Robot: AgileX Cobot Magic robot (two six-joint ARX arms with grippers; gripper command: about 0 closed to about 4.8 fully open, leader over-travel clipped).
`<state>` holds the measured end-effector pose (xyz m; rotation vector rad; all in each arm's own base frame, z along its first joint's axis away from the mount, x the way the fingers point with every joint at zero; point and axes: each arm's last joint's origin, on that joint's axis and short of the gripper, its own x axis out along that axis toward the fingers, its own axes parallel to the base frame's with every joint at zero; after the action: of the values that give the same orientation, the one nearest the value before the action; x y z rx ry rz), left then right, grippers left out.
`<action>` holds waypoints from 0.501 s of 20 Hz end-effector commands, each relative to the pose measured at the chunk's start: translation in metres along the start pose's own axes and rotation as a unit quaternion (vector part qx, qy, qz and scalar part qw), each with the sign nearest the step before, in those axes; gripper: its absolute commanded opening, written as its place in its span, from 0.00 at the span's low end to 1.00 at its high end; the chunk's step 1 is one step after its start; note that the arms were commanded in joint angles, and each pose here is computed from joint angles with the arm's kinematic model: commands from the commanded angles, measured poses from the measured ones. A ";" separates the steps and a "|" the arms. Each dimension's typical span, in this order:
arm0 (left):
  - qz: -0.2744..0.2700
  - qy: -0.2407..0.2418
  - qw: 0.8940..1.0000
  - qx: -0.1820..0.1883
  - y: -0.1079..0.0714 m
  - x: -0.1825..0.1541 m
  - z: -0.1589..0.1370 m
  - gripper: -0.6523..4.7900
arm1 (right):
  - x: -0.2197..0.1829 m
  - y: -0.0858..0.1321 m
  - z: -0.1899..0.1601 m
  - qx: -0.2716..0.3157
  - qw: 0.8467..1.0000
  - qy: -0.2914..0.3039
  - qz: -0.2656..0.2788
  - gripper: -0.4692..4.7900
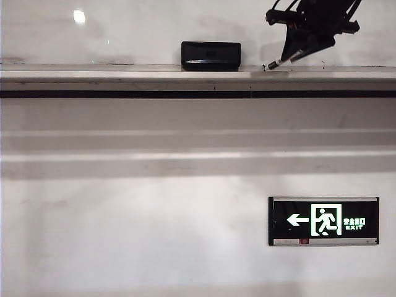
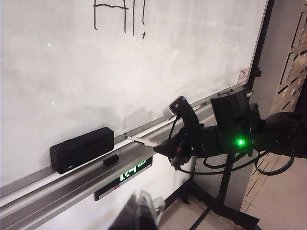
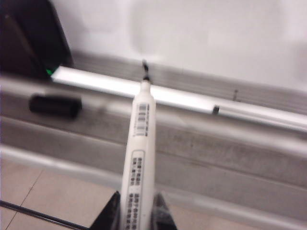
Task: Take a marker from the whiteboard tray, write "Hi!" on the whiteboard, and then put the marker back vertically into the whiteboard tray.
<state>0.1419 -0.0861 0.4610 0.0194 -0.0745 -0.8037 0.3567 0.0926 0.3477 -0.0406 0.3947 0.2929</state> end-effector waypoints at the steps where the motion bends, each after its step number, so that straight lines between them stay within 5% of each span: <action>1: -0.002 -0.010 1.000 0.005 0.000 -0.001 0.003 0.11 | -0.001 0.000 0.002 0.000 1.000 -0.002 -0.001 0.09; 10: 0.000 -0.010 1.000 0.004 0.000 -0.001 0.003 0.11 | 0.008 0.000 -0.001 0.004 1.000 -0.007 -0.001 0.09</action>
<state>0.1421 -0.0861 0.4610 0.0194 -0.0741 -0.8034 0.3626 0.0940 0.3417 -0.0375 0.4053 0.2931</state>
